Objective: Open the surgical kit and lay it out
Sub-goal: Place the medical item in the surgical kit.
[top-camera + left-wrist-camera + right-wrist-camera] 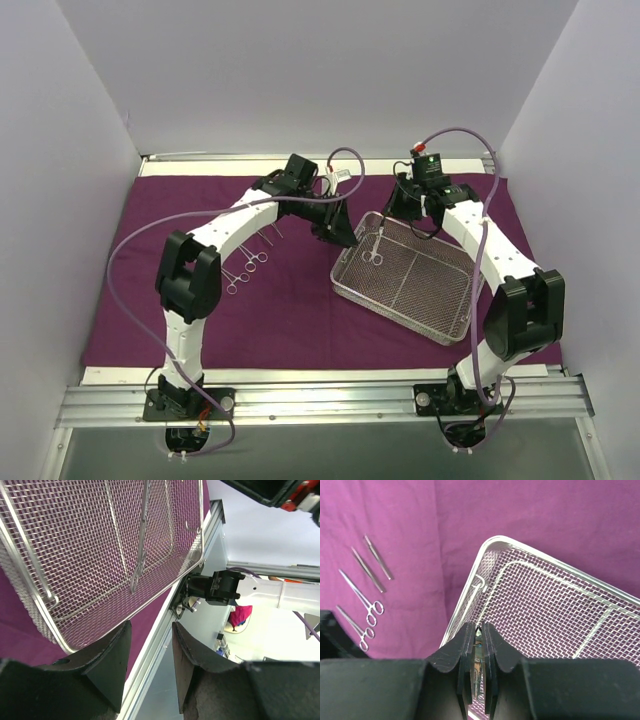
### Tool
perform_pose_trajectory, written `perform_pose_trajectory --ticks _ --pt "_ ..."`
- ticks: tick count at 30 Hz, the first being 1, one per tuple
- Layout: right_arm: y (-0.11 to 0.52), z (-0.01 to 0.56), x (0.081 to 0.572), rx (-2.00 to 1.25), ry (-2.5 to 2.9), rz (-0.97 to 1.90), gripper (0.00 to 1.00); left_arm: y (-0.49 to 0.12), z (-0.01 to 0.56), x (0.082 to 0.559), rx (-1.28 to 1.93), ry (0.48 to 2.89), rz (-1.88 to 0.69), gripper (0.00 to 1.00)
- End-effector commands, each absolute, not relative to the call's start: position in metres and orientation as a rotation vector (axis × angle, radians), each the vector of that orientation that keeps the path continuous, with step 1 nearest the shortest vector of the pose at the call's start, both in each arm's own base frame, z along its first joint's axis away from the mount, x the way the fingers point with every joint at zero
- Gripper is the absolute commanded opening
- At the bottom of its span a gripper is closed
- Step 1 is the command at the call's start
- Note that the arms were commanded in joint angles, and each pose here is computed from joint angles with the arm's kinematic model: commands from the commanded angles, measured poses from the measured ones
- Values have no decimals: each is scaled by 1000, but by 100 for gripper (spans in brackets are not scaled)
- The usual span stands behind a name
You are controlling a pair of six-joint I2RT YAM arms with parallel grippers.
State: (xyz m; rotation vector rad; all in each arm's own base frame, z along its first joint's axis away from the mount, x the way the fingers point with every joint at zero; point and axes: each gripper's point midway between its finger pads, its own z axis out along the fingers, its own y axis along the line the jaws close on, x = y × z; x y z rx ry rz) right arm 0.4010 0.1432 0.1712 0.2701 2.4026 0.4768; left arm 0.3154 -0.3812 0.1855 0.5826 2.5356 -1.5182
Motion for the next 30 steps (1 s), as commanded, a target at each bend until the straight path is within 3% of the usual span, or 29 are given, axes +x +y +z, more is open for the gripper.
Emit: perform_pose_trajectory --ticks 1,30 --pt "149 205 397 234 2331 557 0 -398 194 311 670 2463 -1568 47" --pt "157 213 390 199 2320 654 0 -414 179 304 719 2501 -1519 45"
